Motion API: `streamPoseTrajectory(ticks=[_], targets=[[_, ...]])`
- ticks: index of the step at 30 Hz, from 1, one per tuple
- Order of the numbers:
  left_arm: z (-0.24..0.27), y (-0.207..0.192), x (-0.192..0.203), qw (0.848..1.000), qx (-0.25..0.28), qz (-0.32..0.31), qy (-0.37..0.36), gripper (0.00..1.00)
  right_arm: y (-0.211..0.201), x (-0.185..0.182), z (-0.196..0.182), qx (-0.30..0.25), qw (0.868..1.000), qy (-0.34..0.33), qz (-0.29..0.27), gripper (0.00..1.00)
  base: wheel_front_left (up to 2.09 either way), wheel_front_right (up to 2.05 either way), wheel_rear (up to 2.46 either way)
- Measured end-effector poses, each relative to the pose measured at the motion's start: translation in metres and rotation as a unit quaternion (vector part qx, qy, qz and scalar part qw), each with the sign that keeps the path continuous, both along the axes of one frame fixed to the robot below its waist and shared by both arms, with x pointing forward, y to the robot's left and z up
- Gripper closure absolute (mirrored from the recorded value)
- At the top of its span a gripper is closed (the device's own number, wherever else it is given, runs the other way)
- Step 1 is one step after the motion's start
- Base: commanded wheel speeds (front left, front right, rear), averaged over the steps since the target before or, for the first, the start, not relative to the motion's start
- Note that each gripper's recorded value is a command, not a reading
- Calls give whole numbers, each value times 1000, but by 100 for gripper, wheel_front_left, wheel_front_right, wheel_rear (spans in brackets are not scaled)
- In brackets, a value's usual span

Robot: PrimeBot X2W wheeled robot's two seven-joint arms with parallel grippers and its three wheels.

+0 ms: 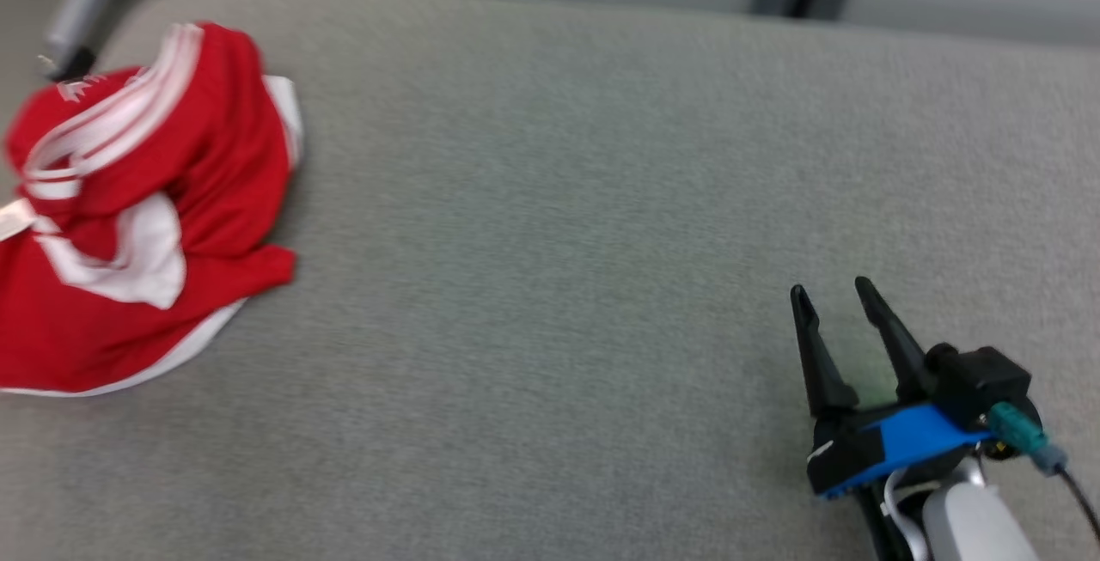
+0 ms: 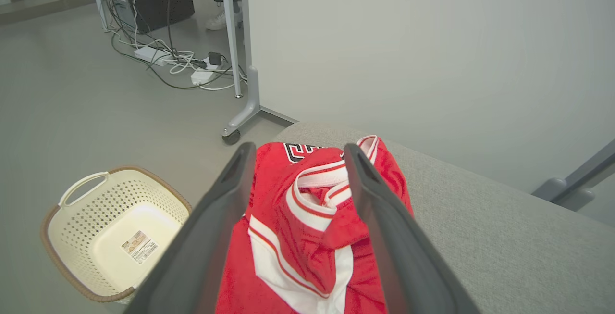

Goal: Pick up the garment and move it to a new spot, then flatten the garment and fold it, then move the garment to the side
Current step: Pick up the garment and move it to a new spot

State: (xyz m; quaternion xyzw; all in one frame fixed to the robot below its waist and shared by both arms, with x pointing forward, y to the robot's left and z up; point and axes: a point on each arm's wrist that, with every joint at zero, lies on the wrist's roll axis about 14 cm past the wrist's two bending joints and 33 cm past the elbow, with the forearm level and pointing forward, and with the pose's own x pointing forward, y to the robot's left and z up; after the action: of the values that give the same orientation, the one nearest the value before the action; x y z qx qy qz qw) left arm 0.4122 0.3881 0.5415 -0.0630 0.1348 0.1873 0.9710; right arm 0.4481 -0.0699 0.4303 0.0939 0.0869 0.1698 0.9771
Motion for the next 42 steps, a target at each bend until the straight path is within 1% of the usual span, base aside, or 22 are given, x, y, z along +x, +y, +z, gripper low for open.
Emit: streamPoseTrajectory(ticks=[2,3,7,9,11,13,15,16,17,20,22,24,27,30,32,35,37,39,42], targets=[[-22,3,15,999,-30,5,36,0,-14,7,-7,-5,1000,4,-18,0,0,0,0],[-22,3,15,999,-30,5,36,0,-14,7,-7,-5,1000,4,-18,0,0,0,0],[-83,10,27,987,-94,23,131,0,-38,12,-25,-11,998,23,-51,0,0,0,0],[-111,3,29,976,-125,26,175,0,-51,15,-31,-15,997,28,-67,0,0,0,0],[-140,4,22,962,-154,39,221,0,-62,16,-36,-20,996,31,-81,0,0,0,0],[-161,3,17,949,-188,53,246,0,-68,14,-42,-23,995,39,-89,0,0,0,0],[-179,-3,15,937,-208,53,275,0,-77,16,-40,-25,994,32,-101,0,0,0,0],[-179,-3,15,937,-208,53,275,13,-77,16,-40,-25,994,32,-101,0,0,0,0],[-181,-3,15,936,-204,52,280,100,-81,15,-40,-24,994,32,-106,0,0,0,0],[-177,2,17,941,-191,49,274,100,-84,13,-36,-21,993,26,-113,0,0,0,0],[-164,6,21,950,-174,42,255,100,-85,12,-31,-19,993,21,-115,0,0,0,0],[-135,17,34,967,-136,31,212,100,-86,11,-24,-14,993,12,-117,0,0,0,0],[-86,27,46,984,-84,9,156,100,-83,10,-9,-2,993,-6,-118,0,0,0,0],[-30,26,55,995,-42,-20,93,100,-80,7,7,9,993,-24,-117,0,0,0,0],[12,16,61,998,-24,-46,43,100,-77,3,16,16,993,-32,-115,0,0,0,0],[67,-9,66,995,23,-97,-3,100,-77,-5,29,24,992,-44,-115,0,0,0,0],[108,-34,70,989,41,-133,-48,100,-79,-11,37,29,991,-52,-118,0,0,0,0],[145,-67,73,979,48,-172,-95,100,-80,-16,44,30,990,-60,-121,0,0,0,0],[191,-116,71,960,57,-228,-154,100,-85,-27,52,34,989,-67,-127,0,0,0,0]])
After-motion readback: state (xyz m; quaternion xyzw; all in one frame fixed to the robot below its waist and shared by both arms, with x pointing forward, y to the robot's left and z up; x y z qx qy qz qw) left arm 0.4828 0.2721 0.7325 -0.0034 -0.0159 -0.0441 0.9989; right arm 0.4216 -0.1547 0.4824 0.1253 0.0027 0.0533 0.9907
